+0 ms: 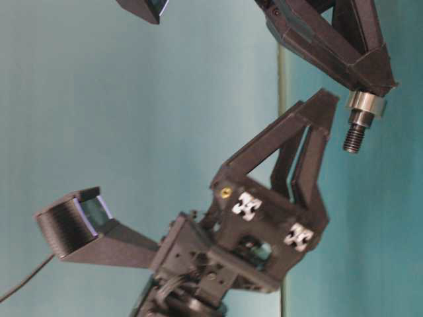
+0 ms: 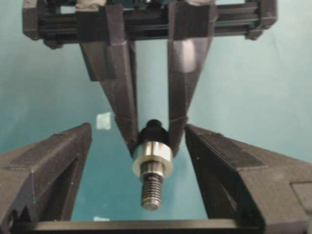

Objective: Insert the washer onto the shaft with both hands.
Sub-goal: 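Open the left gripper and pull it back from the shaft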

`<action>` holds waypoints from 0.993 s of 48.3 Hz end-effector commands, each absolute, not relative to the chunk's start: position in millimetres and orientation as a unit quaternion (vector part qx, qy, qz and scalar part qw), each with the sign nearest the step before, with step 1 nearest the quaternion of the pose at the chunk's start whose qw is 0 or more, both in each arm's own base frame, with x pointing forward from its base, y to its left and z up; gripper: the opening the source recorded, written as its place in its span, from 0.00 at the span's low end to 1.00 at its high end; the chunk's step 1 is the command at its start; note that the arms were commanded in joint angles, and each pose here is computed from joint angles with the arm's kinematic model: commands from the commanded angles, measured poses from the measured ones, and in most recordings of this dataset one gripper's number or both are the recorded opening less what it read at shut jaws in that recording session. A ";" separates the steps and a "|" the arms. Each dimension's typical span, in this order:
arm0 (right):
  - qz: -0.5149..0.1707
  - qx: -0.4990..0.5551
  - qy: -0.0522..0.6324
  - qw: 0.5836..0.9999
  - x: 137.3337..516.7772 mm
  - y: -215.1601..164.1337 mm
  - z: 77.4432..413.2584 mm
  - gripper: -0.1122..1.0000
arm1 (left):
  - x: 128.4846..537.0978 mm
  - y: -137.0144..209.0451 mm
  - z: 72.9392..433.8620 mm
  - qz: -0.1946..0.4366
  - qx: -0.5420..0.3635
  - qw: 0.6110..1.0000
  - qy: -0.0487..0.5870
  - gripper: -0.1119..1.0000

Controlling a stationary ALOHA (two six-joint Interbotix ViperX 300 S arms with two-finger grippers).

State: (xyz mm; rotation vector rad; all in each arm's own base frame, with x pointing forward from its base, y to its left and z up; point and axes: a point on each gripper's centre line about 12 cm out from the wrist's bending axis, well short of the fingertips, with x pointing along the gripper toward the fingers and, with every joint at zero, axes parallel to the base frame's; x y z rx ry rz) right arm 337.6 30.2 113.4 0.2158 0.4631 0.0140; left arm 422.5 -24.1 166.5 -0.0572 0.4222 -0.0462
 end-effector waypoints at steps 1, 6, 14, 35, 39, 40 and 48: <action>0.009 0.108 0.215 0.971 343.1 31.2 120.6 0.10 | 419.1 -25.2 186.8 -0.026 -0.027 0.981 0.191 0.85; 0.009 0.109 0.214 0.971 343.1 31.2 121.1 0.10 | 411.7 -24.8 197.1 -0.026 -0.026 0.982 0.187 0.85; 0.009 0.109 0.214 0.971 343.5 31.3 121.0 0.10 | 392.7 -25.9 203.5 -0.027 -0.026 0.978 0.206 0.85; 0.010 0.109 0.213 0.971 344.1 31.3 121.6 0.10 | 337.2 -30.0 200.8 -0.033 -0.017 0.954 0.299 0.85; 0.010 0.108 0.213 0.971 344.1 31.4 121.6 0.10 | 332.2 -30.1 201.7 -0.033 -0.018 0.953 0.301 0.85; 0.010 0.108 0.213 0.971 344.1 31.4 121.6 0.10 | 331.2 -29.5 201.5 -0.032 -0.017 0.953 0.301 0.85; 0.010 0.108 0.213 0.971 344.5 31.5 121.5 0.10 | 329.6 -29.8 202.4 -0.033 -0.016 0.953 0.300 0.85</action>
